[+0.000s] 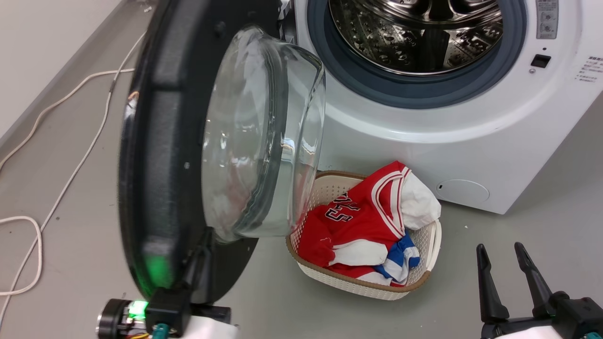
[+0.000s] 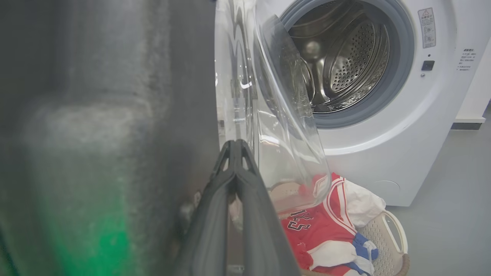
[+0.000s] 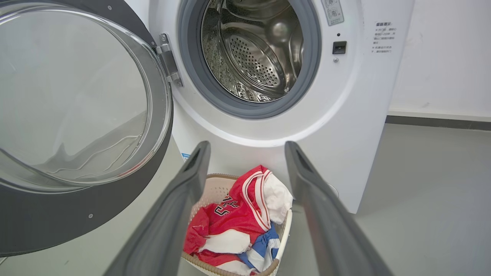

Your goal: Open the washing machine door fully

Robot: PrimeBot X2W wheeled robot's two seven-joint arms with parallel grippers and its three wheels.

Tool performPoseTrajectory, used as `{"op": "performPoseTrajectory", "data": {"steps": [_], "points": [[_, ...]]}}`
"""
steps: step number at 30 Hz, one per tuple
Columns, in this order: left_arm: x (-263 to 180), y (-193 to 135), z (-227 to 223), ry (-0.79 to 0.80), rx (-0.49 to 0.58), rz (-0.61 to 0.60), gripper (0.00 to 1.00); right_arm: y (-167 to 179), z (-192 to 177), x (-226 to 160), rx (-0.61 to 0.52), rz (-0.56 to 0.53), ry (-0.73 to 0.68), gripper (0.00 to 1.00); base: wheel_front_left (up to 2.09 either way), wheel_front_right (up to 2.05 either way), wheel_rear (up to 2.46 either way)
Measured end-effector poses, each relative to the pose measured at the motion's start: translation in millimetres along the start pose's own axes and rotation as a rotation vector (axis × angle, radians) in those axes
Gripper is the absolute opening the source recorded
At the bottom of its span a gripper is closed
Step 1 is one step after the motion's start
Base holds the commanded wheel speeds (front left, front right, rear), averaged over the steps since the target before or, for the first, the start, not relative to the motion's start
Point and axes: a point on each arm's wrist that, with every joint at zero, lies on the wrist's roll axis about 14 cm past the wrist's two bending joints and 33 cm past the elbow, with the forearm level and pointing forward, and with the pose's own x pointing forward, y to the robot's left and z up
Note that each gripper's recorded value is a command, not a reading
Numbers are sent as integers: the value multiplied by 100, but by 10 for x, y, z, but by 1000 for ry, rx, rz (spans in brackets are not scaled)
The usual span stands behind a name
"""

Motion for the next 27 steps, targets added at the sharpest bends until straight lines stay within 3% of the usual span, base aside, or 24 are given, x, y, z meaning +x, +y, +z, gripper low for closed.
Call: {"op": "performPoseTrajectory", "data": {"steps": [10, 21, 27], "points": [[71, 737, -152, 55, 54, 199, 0, -9, -89, 100, 0, 6, 18, 100, 0, 0, 0], [144, 1392, -249, 88, 78, 411, 0, -245, -134, 132, -21, -57, 25, 100, 0, 0, 0], [213, 1644, -254, 91, 88, 457, 0, -302, -175, 149, -26, -70, 34, 100, 0, 0, 0]]}}
